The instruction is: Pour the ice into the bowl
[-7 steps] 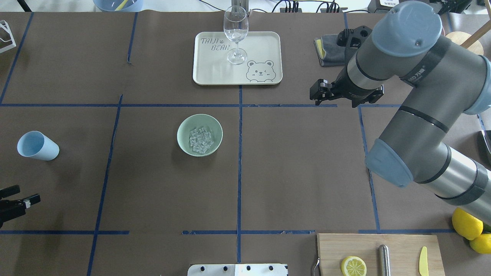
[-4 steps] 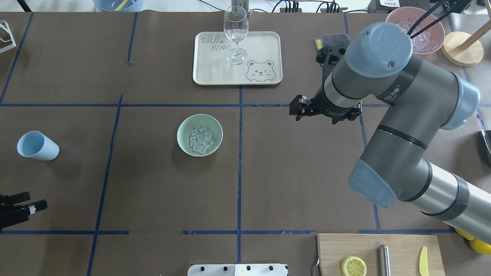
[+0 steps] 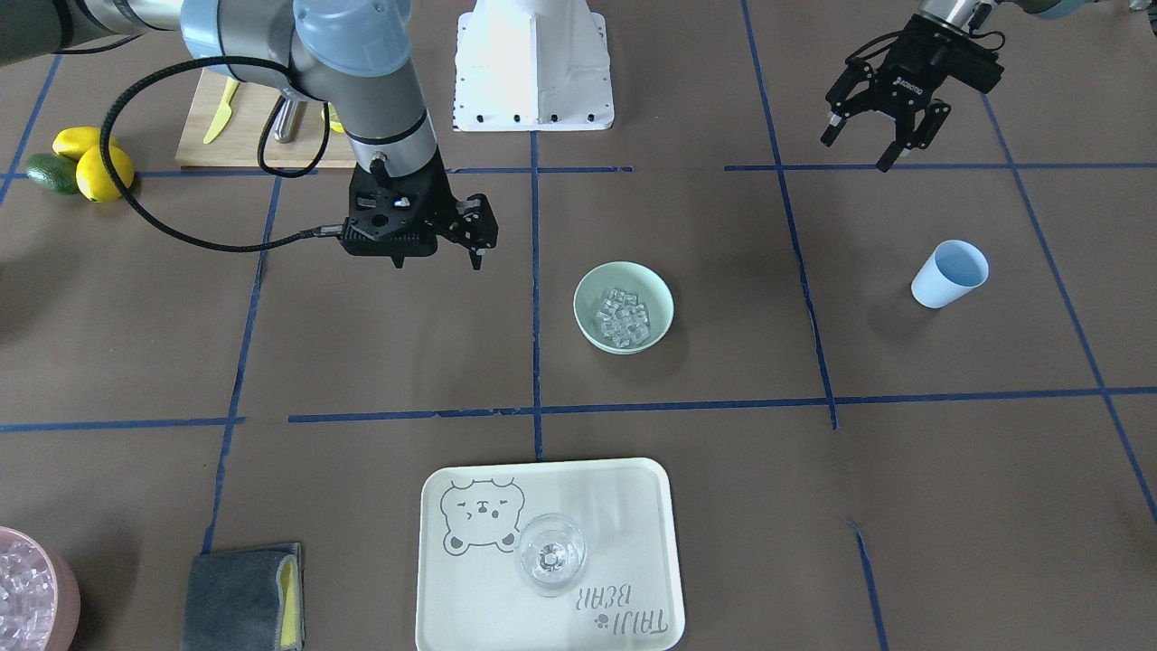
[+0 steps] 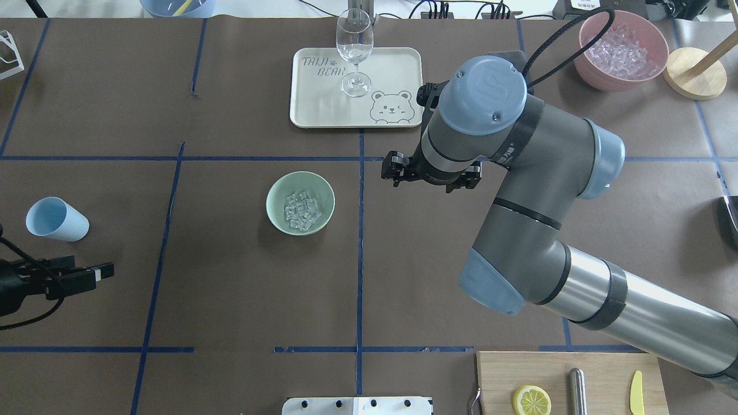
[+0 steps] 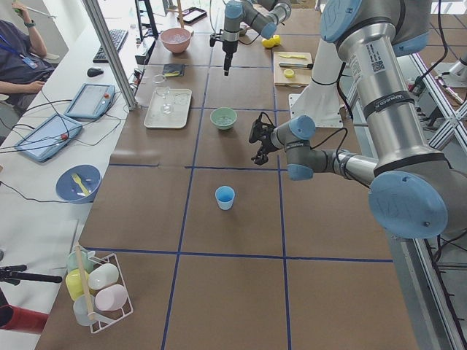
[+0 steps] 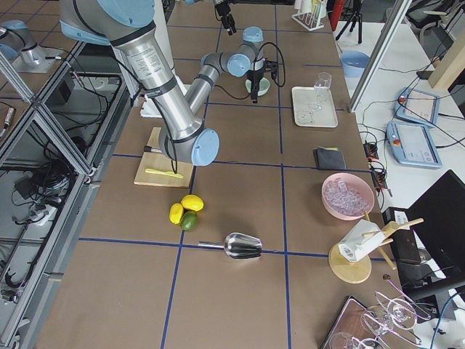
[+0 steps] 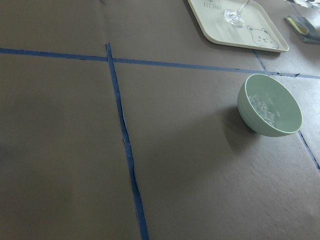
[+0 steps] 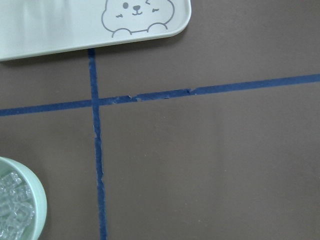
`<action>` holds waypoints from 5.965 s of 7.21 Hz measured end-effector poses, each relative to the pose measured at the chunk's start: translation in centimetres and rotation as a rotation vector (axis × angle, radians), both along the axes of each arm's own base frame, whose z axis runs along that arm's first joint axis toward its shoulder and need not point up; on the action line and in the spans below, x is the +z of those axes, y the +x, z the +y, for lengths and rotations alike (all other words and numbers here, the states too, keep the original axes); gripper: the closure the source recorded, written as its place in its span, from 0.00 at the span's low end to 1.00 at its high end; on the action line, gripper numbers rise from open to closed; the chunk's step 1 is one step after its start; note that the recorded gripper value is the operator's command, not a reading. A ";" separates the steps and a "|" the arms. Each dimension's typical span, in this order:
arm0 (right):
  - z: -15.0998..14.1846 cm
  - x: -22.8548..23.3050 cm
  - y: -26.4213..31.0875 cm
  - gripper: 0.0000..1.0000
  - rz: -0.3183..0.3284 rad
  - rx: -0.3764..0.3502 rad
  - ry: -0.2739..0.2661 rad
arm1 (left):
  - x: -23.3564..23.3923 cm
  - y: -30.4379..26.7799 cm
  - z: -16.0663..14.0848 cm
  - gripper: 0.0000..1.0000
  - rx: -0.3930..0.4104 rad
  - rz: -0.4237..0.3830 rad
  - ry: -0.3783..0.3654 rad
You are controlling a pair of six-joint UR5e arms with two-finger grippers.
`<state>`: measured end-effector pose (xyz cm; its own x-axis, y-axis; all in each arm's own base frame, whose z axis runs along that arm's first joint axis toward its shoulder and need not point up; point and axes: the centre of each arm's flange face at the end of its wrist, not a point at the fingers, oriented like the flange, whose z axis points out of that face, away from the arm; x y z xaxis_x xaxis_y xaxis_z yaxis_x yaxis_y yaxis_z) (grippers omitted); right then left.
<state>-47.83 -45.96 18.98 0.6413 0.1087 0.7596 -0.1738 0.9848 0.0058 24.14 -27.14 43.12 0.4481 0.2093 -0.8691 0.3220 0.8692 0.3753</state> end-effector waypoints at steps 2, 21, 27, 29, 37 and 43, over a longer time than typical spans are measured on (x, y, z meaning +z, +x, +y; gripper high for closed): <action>-1.7 0.2 -4.2 0.00 -0.029 0.008 -0.004 | -2.1 -2.0 -2.9 0.00 0.031 -0.069 -0.007; -1.7 -5.6 1.1 1.00 -0.085 -0.077 0.082 | 4.2 -27.0 -27.8 0.00 0.197 -0.655 -0.002; -10.2 16.7 30.6 1.00 0.085 -0.107 0.133 | 11.2 -29.3 -26.3 0.00 0.265 -0.480 -0.184; -8.5 25.6 32.8 1.00 0.088 -0.108 0.093 | 11.3 -29.3 -26.2 0.00 0.265 -0.477 -0.187; -0.4 43.6 34.4 1.00 -0.088 -0.121 -0.098 | 11.2 -29.3 -26.2 0.00 0.263 -0.478 -0.180; 0.4 44.1 32.3 0.00 -0.100 -0.179 -0.096 | 11.2 -29.3 -26.3 0.00 0.264 -0.479 -0.176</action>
<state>-15.50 -45.54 63.10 0.5788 0.0750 0.8120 0.0085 0.9952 -0.0980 -5.14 -53.43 54.32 0.7523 0.2383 -0.6142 -0.0848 0.9596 0.2684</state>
